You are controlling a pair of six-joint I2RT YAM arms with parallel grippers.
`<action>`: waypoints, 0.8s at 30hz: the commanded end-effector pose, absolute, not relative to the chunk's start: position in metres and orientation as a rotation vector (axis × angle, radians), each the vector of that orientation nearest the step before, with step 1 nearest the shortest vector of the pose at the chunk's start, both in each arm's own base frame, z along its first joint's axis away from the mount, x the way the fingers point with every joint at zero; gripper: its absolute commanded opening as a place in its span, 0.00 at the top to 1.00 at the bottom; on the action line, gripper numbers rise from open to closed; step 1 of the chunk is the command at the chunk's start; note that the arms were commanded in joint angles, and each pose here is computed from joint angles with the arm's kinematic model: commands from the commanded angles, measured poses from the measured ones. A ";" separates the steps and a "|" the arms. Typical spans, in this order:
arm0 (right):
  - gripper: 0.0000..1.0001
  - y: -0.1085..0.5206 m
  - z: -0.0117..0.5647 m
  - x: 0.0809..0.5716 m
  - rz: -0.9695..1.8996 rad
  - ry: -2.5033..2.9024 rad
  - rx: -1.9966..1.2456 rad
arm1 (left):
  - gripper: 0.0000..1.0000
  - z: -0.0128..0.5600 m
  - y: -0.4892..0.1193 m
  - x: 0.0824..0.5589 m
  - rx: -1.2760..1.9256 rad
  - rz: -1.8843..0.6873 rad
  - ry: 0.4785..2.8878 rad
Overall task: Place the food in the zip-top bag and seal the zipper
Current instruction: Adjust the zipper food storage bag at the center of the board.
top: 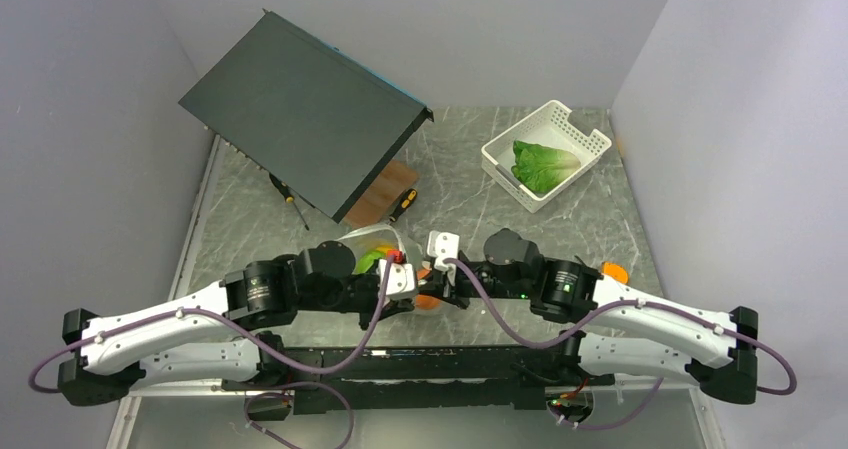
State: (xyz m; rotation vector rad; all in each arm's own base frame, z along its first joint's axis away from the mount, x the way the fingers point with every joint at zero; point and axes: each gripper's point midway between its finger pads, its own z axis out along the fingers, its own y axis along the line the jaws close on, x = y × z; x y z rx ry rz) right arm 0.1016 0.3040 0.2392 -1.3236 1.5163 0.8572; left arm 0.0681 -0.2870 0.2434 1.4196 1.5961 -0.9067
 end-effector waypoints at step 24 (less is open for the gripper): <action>0.52 0.305 0.242 0.155 0.912 1.580 -1.021 | 1.00 0.279 -0.288 0.093 0.879 -0.854 1.730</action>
